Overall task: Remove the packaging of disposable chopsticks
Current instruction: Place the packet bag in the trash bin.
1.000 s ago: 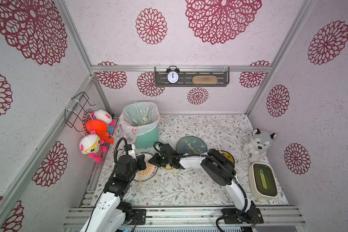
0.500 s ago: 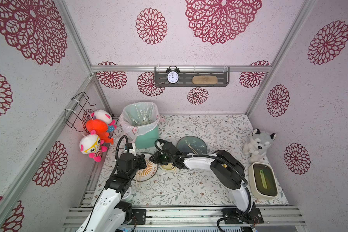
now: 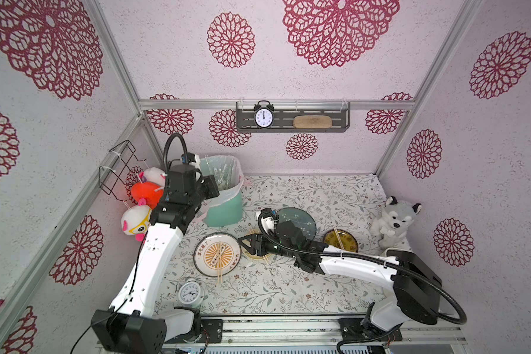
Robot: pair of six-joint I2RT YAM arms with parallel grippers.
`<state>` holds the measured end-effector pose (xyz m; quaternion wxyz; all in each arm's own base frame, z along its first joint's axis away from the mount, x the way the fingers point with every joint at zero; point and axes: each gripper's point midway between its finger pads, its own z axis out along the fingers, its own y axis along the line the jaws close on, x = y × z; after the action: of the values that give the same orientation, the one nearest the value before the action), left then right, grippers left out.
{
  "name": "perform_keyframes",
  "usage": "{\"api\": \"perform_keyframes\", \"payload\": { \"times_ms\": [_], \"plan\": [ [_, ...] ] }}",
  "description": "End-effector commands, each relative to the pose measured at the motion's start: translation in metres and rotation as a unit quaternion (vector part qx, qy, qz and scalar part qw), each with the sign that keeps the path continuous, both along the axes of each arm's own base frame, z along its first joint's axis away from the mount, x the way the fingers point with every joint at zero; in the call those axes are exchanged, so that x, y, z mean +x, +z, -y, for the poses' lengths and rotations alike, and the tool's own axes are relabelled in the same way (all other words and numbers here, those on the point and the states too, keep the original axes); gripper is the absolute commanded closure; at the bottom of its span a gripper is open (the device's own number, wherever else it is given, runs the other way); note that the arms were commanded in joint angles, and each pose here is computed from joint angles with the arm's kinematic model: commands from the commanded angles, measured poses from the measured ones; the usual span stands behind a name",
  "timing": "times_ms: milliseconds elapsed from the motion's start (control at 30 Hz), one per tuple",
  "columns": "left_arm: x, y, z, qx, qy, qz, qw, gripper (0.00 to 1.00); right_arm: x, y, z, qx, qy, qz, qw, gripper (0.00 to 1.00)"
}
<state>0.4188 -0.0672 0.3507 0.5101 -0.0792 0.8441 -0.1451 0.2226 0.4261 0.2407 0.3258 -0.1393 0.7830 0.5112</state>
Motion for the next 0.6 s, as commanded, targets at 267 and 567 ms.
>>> {"api": "perform_keyframes", "payload": {
  "times_ms": [267,567],
  "plan": [
    [0.071,-0.072,-0.015,0.101,0.023,-0.218,0.971,1.00,0.010,0.001,0.107,-0.048,-0.144,0.068,0.986,0.41],
    [0.088,-0.024,0.049,-0.006,-0.104,-0.147,0.984,1.00,0.003,-0.014,0.142,-0.053,-0.179,0.072,0.980,0.41]
  ]
}}
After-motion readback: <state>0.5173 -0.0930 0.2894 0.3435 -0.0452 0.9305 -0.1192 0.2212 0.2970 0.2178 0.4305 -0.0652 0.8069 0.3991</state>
